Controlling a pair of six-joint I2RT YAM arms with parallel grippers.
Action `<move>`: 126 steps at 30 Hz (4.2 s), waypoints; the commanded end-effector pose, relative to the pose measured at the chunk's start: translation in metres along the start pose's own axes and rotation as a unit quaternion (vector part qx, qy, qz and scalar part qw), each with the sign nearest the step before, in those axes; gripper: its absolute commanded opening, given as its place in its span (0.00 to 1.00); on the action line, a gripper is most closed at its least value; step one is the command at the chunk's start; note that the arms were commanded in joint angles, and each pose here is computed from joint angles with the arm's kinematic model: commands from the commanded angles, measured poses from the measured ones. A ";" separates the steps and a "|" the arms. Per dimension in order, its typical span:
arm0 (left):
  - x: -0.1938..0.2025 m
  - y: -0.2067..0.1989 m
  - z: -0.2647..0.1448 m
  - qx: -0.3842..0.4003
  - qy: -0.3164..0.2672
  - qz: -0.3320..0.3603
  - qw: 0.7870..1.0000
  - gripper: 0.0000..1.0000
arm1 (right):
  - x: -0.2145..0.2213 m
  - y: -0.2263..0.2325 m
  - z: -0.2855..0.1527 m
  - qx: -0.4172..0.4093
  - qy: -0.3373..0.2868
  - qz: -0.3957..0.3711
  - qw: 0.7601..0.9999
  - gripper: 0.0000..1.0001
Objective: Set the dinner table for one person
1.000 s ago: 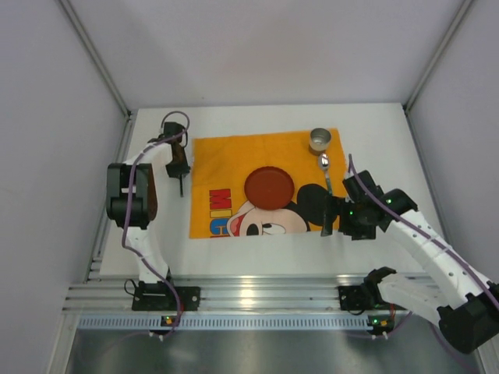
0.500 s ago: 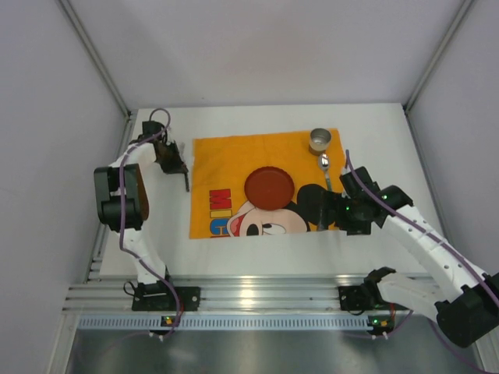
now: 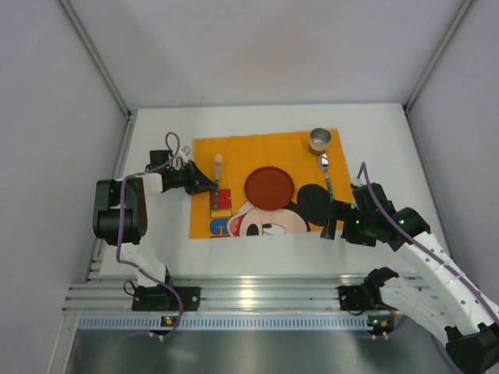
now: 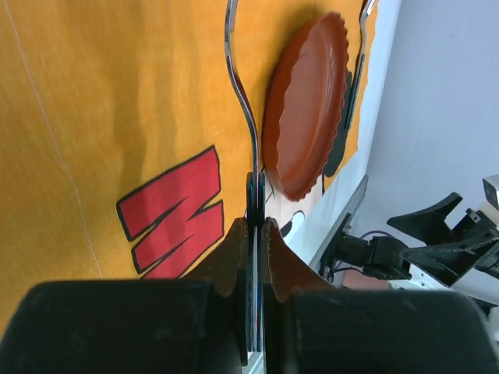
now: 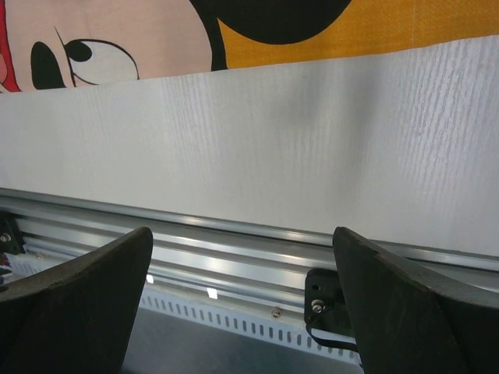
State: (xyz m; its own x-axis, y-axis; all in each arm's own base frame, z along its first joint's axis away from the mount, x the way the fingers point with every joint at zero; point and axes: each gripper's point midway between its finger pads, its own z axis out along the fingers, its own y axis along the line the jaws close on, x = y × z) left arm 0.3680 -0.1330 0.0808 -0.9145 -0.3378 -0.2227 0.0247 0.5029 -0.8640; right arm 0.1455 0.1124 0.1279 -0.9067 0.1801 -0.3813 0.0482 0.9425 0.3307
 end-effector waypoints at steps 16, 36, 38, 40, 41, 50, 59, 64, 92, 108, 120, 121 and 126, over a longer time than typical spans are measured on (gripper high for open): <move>0.008 0.006 0.014 0.045 -0.050 -0.044 0.997 0.15 | 0.028 -0.012 -0.009 -0.015 0.001 0.019 1.000 1.00; -0.055 0.013 -0.111 -0.352 -0.178 0.054 0.917 0.77 | 0.043 -0.020 -0.026 -0.032 -0.020 0.021 0.999 1.00; -0.057 0.001 -0.122 -0.354 -0.197 0.067 0.912 0.77 | 0.041 -0.017 -0.030 -0.042 -0.026 0.017 0.999 1.00; -0.054 -0.020 -0.130 -0.330 -0.213 0.093 0.915 0.77 | 0.033 -0.008 -0.041 -0.065 -0.046 0.015 0.997 1.00; -0.052 -0.027 -0.132 -0.318 -0.216 0.108 0.917 0.77 | 0.029 -0.004 -0.047 -0.073 -0.054 0.017 0.996 1.00; -0.038 -0.011 -0.180 -0.383 -0.350 0.064 0.853 0.64 | -0.019 0.054 -0.168 -0.227 -0.207 -0.005 0.951 1.00; -0.032 -0.004 -0.208 -0.354 -0.492 0.265 0.750 0.99 | -0.003 0.016 -0.168 -0.187 -0.241 0.082 0.949 1.00; -0.015 0.011 -0.193 -0.316 -0.514 0.339 0.722 0.99 | -0.005 0.010 -0.187 -0.217 -0.317 0.048 0.922 1.00; -0.068 0.069 -0.109 -0.293 -0.440 0.354 0.771 0.98 | -0.104 0.081 -0.162 -0.245 -0.374 -0.037 0.894 1.00; -0.068 0.068 -0.108 -0.294 -0.439 0.355 0.771 0.98 | -0.118 0.232 -0.129 -0.173 -0.310 -0.413 0.839 1.00; -0.069 0.068 -0.107 -0.296 -0.438 0.356 0.770 0.99 | -0.073 0.175 -0.085 -0.136 -0.283 -0.252 0.915 1.00; -0.068 0.068 -0.107 -0.295 -0.438 0.357 0.770 0.98 | -0.074 0.166 -0.083 -0.131 -0.292 -0.234 0.918 1.00; -0.068 0.068 -0.107 -0.296 -0.437 0.356 0.771 0.98 | -0.077 0.127 -0.083 -0.151 -0.369 -0.174 0.900 1.00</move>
State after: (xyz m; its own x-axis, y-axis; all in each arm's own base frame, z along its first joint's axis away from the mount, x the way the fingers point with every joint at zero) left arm 0.3768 0.0087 0.0600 -0.2143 -0.1024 -0.9714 -0.0409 0.9946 -0.0959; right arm 0.1720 0.2110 0.2366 -0.4165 -0.1231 -0.9007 -0.5096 0.8521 0.1192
